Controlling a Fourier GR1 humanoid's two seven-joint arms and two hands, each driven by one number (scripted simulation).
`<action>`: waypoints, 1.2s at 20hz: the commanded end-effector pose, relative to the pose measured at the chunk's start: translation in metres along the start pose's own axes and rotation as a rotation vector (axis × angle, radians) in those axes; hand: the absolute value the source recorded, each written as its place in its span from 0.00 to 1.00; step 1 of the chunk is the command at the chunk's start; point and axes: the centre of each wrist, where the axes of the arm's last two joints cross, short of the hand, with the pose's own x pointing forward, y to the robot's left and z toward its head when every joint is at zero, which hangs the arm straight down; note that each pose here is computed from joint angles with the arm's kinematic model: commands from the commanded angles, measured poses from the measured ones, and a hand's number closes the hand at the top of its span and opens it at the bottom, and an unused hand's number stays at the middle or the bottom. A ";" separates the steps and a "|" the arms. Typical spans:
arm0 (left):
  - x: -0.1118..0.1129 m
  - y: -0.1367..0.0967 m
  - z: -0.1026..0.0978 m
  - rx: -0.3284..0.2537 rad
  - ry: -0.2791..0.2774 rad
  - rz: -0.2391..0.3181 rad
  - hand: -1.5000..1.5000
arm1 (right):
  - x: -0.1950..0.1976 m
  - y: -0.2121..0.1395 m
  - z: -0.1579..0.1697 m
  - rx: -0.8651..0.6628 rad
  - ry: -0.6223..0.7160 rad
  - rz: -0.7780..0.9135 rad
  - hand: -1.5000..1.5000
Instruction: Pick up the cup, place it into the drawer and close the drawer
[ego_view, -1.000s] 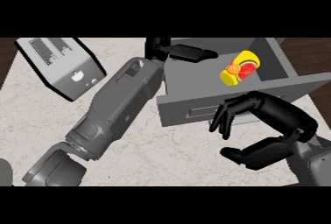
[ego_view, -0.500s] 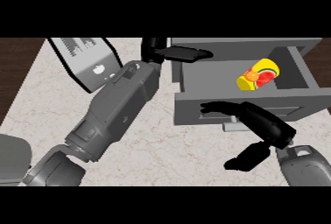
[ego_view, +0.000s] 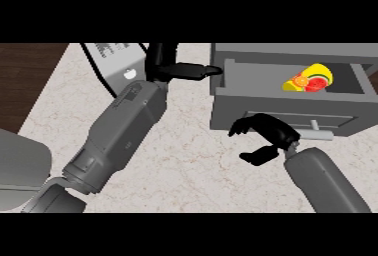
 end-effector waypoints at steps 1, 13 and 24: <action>-0.012 0.016 0.018 -0.007 0.024 0.023 0.00 | -0.030 0.010 -0.021 -0.015 0.045 0.009 1.00; 0.002 0.060 0.025 -0.035 0.015 0.057 0.00 | -0.039 -0.126 -0.014 -0.390 -0.018 -0.081 1.00; 0.001 0.070 0.035 -0.096 0.026 0.047 0.00 | -0.039 -0.160 0.004 -0.469 -0.011 -0.130 1.00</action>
